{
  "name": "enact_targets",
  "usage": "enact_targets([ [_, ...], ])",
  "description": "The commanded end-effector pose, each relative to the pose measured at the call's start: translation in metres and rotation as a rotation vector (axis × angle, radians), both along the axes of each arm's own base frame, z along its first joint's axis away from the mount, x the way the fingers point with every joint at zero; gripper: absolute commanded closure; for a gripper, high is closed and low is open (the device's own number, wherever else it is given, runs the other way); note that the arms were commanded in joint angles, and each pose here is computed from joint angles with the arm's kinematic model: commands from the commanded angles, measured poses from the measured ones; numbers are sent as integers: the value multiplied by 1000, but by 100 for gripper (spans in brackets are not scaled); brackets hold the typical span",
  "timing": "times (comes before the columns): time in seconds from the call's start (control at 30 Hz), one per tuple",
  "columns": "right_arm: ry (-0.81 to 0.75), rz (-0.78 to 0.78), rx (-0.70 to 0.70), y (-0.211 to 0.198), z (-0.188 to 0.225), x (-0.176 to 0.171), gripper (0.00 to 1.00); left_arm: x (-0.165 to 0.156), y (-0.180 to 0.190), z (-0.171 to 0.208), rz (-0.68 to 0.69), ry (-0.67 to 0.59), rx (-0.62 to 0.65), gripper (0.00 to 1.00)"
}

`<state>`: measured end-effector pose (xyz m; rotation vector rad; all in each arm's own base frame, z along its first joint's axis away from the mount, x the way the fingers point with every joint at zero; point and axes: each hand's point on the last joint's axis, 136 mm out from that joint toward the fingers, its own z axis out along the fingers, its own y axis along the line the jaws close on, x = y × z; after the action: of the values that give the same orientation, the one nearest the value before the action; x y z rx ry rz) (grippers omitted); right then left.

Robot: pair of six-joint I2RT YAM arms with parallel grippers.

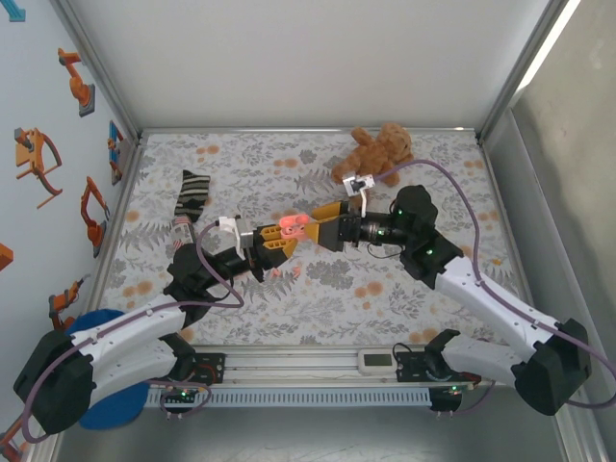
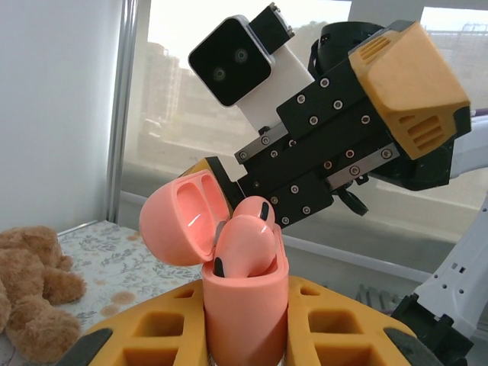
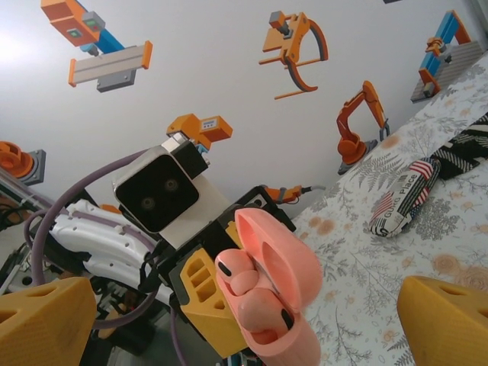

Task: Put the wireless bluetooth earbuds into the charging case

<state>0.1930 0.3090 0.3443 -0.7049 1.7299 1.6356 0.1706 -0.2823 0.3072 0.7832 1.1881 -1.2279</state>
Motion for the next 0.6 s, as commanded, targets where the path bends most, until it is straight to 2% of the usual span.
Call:
enact_targets([
  [0.0,-63,40,3,7,13,-9,0,-8,0,21,-33,-46,-51,100],
  [0.57,-97,100,23,12,23,-23,0,-7,-4,22,-41,-46,-44,100],
])
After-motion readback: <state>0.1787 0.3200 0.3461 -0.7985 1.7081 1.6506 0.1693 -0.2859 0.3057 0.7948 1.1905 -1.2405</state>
